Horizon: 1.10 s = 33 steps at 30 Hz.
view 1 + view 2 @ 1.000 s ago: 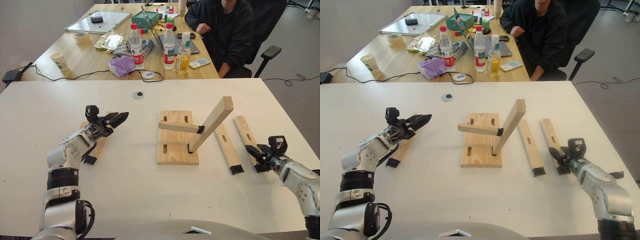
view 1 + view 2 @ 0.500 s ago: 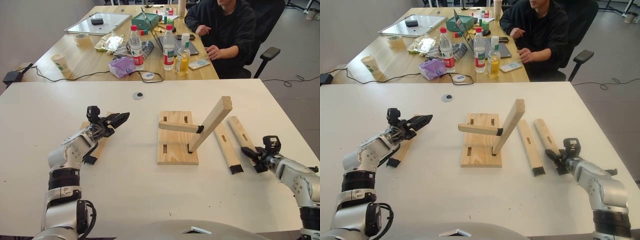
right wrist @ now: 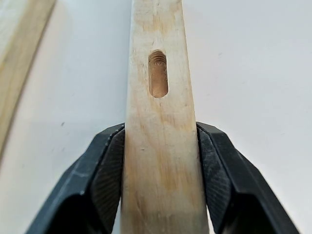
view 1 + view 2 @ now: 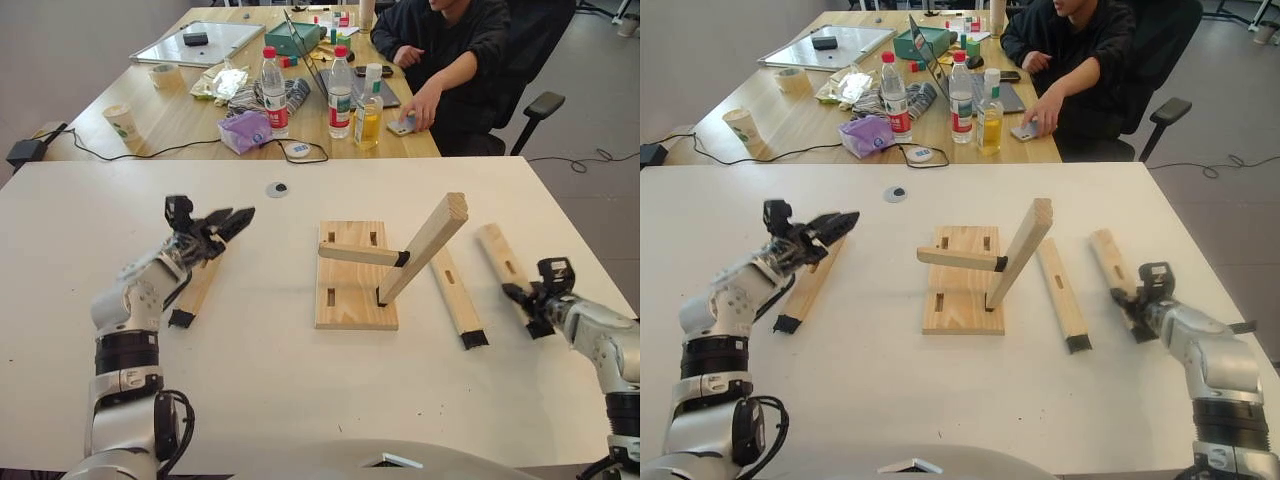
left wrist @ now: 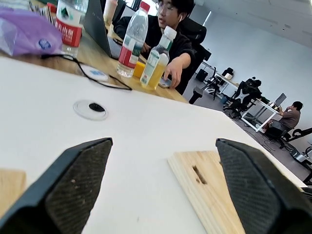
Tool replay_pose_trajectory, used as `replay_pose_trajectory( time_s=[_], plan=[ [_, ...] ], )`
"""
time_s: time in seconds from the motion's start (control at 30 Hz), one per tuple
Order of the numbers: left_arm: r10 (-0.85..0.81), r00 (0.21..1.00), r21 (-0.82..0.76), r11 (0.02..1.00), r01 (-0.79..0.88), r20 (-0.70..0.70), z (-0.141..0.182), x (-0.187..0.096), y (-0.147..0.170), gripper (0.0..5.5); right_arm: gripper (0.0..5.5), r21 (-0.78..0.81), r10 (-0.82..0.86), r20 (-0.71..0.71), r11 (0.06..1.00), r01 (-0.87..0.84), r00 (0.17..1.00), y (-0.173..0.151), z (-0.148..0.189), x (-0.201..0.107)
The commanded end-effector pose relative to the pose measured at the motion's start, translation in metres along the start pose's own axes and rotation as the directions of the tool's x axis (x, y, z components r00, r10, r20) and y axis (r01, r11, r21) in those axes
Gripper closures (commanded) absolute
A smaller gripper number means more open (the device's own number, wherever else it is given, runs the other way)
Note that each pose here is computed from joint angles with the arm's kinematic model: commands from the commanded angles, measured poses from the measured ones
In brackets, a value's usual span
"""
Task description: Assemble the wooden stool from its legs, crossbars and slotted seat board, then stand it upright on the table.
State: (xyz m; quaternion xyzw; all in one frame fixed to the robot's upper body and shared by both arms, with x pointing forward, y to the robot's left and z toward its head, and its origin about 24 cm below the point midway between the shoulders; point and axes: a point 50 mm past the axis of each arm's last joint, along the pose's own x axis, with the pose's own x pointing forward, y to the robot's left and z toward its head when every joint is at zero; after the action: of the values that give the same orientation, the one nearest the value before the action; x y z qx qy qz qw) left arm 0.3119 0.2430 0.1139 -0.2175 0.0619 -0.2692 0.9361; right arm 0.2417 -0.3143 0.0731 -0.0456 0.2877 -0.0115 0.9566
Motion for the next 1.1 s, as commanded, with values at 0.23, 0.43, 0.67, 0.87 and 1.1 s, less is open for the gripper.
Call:
replay_pose_trajectory(
  time_s=[0.23, 0.43, 0.67, 0.87, 1.1],
  plan=[
    [-0.588, 0.792, 0.087, 0.808, 0.582, 0.164, 0.104, 0.034, -0.149, 1.58, 3.45, -0.316, 0.563, 0.679, 0.803, -0.505, 0.471, 0.065, 0.237, -0.121],
    [-0.703, 0.693, -0.071, 0.692, 0.718, 0.16, 0.082, 0.041, -0.199, 1.58, 3.45, -0.411, 0.853, 0.494, 0.4, -0.819, 0.168, 0.129, 0.241, -0.139],
    [-0.755, 0.605, -0.157, 0.585, 0.796, 0.253, 0.089, 0.04, -0.221, 1.58, 3.45, -0.385, 0.92, 0.387, 0.225, -0.895, 0.065, 0.148, 0.228, -0.147],
    [-0.772, 0.53, -0.208, 0.488, 0.848, 0.351, 0.103, 0.033, -0.222, 1.58, 3.45, -0.342, 0.924, 0.376, 0.207, -0.917, 0.069, 0.151, 0.219, -0.146],
    [-0.781, 0.526, -0.211, 0.482, 0.85, 0.336, 0.102, 0.033, -0.224, 1.58, 3.45, -0.318, 0.92, 0.386, 0.206, -0.925, 0.072, 0.152, 0.216, -0.147]
  ],
)
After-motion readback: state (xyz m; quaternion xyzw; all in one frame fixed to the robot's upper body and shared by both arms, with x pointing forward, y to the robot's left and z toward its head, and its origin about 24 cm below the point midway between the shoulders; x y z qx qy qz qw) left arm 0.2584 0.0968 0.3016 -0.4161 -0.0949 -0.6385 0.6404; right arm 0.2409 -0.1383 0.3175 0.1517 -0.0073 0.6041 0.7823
